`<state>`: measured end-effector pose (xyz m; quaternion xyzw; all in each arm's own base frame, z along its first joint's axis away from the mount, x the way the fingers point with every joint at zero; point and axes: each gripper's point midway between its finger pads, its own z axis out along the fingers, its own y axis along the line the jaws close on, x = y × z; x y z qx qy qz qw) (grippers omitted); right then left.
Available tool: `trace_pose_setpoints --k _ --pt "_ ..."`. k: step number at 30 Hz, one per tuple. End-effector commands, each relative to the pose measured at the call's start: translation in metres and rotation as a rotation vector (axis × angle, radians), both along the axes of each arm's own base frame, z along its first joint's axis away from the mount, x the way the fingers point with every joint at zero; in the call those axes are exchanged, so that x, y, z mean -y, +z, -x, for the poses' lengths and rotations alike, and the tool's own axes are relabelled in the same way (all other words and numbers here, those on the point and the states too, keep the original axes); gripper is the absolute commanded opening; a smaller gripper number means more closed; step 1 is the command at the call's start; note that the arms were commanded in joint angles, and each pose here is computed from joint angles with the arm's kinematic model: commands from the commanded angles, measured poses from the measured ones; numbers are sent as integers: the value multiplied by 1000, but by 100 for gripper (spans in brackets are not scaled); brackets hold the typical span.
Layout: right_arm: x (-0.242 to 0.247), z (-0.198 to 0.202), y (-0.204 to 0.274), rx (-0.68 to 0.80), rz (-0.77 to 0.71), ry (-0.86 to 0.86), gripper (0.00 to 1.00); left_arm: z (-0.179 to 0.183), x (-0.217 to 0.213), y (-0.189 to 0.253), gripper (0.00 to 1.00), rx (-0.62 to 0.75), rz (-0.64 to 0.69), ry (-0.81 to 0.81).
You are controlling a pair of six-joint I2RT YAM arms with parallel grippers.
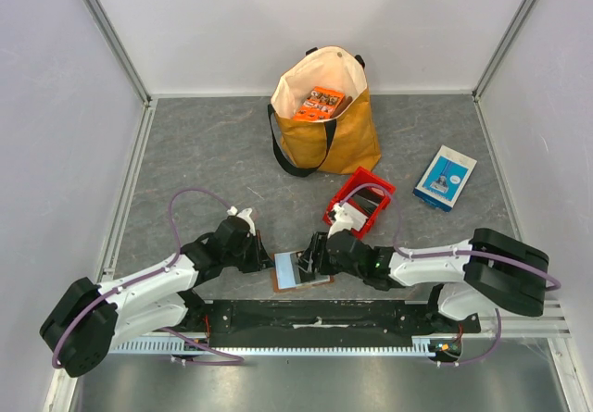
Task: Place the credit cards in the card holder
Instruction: Insert the credit card into the card holder.
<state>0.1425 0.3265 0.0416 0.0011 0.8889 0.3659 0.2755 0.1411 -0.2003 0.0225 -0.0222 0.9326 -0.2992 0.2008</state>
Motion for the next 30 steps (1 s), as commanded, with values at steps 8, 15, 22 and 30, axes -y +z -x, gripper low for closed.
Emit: trace_pose_setpoints --k 8,15,22,30 --pt "-23 8 -11 -17 79 101 55 -8 4 7 2 29 9 3" --pt "-40 21 -9 -75 75 132 48 -8 5 8 2 27 18 10" --pt "-59 20 10 -15 4 188 37 -8 6 10 2 30 26 10" --pt "-30 -7 30 122 120 137 51 -9 6 15 2 46 28 4"
